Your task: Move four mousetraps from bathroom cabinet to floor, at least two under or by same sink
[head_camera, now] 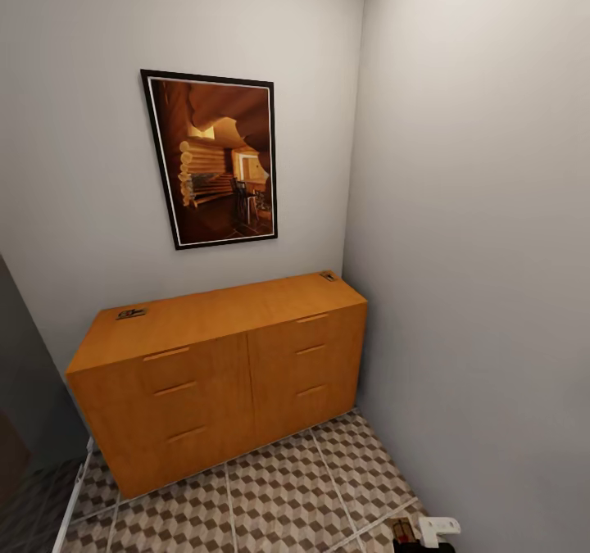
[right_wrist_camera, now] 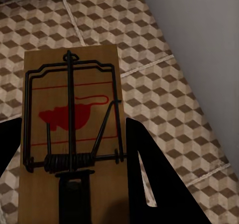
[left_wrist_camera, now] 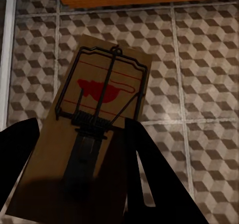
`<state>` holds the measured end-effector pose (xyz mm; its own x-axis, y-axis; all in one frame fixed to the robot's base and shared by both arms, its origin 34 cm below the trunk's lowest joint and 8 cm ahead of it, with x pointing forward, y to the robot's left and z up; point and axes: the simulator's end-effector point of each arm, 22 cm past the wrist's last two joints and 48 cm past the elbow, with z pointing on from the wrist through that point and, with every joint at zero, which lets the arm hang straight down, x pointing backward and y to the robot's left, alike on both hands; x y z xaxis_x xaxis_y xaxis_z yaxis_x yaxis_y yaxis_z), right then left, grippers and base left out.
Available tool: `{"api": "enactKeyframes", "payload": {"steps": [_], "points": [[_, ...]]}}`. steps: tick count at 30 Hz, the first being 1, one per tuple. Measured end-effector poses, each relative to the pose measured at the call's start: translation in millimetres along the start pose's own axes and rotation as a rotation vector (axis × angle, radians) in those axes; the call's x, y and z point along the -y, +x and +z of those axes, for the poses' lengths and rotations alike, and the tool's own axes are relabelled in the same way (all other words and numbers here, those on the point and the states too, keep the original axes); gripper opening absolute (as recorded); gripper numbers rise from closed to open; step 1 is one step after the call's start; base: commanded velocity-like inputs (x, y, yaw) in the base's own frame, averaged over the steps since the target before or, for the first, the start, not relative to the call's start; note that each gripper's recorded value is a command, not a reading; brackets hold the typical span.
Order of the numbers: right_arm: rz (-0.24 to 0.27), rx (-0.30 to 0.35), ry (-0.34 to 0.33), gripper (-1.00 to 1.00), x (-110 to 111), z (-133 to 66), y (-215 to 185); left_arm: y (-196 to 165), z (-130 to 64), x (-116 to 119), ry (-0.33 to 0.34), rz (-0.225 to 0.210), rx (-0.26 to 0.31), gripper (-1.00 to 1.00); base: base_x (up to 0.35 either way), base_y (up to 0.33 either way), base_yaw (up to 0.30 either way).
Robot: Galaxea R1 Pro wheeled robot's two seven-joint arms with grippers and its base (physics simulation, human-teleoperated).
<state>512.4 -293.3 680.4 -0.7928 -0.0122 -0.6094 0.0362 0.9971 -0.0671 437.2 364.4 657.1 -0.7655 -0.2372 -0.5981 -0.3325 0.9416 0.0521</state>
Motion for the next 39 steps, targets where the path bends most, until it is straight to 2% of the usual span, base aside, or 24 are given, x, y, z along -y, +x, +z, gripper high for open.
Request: {"api": "enactKeyframes", "payload": {"steps": [39], "points": [[-0.001, -0.001, 0.006, -1.00, 2, 0.0, 0, 16, -3.9, 1, 0.007, 0.006, -0.022, -1.00, 0.000, 0.000, 0.289]]}}
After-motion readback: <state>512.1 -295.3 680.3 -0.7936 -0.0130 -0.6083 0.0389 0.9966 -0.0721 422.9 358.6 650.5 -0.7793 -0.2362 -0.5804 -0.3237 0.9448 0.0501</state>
